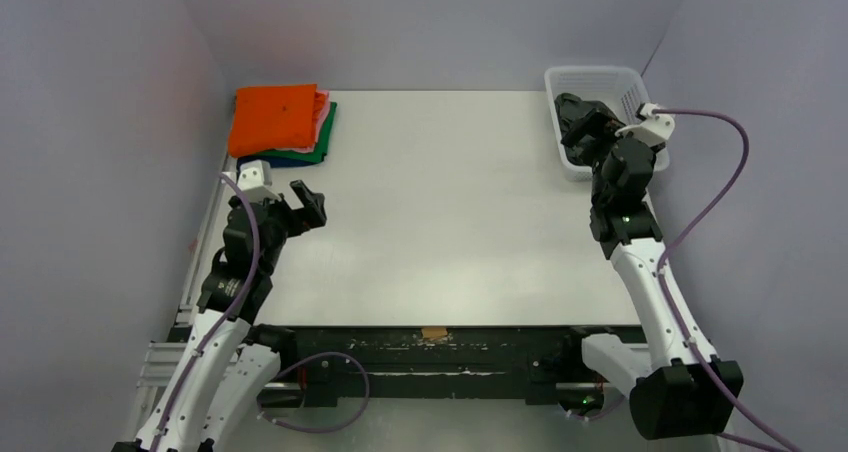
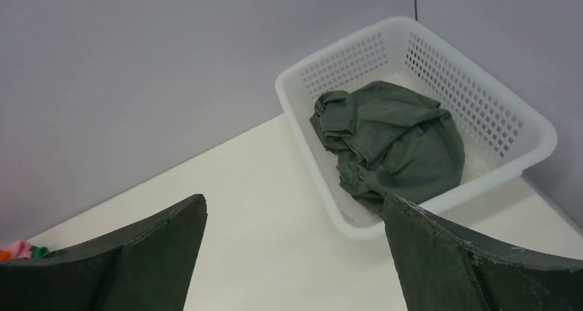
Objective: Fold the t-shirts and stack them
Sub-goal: Grab crumpled tshirt from bin with the right arm
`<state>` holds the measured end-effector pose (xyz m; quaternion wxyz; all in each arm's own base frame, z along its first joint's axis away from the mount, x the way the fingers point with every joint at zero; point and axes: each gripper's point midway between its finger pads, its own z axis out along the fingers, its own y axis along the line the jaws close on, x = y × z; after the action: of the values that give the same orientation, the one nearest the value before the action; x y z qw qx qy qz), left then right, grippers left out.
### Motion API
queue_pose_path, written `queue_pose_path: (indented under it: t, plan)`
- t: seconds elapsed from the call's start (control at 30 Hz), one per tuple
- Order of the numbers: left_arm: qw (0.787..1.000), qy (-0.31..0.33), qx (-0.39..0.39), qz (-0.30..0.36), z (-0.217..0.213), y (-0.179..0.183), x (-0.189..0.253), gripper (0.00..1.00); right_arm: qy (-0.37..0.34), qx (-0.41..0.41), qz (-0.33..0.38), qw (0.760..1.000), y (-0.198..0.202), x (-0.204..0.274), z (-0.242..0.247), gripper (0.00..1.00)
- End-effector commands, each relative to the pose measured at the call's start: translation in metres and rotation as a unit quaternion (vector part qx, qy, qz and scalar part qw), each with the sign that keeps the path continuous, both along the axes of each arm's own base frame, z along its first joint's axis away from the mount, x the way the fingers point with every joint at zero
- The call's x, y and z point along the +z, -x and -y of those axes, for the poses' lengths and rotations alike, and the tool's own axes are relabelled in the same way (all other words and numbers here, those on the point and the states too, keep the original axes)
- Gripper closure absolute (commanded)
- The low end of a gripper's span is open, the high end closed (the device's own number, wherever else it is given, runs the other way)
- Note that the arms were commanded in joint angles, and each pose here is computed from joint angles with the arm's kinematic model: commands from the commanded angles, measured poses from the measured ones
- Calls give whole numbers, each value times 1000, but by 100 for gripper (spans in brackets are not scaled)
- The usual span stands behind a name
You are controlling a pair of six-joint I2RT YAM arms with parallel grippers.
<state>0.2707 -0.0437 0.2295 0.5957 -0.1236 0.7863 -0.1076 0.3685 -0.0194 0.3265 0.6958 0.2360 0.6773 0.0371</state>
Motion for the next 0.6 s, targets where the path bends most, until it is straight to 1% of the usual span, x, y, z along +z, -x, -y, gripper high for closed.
queue_pose_path:
  t: [0.0,0.07,0.17,0.23,0.3,0.4,0.47,0.57]
  plan:
    - [1000,8,10,20,-2,-5,20,0,30,-14,-3,999,-17,14,7,1]
    - [1000,6,11,14,-2,-6,18,0,38,-29,-22,999,-30,8,12,1]
    - [1000,2,18,5,-4,-8,15,0,45,-7,-71,996,-59,-5,14,1]
    - [1000,3,20,-2,-4,-10,11,0,33,9,-108,994,-82,-21,20,1]
    - [1000,4,20,-5,-2,-13,8,0,5,2,-138,990,-108,-39,33,1]
    - [1000,-1,21,-19,-2,-18,1,0,-24,-18,-209,977,-148,-77,55,1]
    - [999,-5,29,-26,-4,-19,-2,0,-28,-23,-251,967,-170,-100,65,5]
    - [999,-5,29,-29,-3,-22,-7,0,-53,-46,-309,948,-188,-145,84,10]
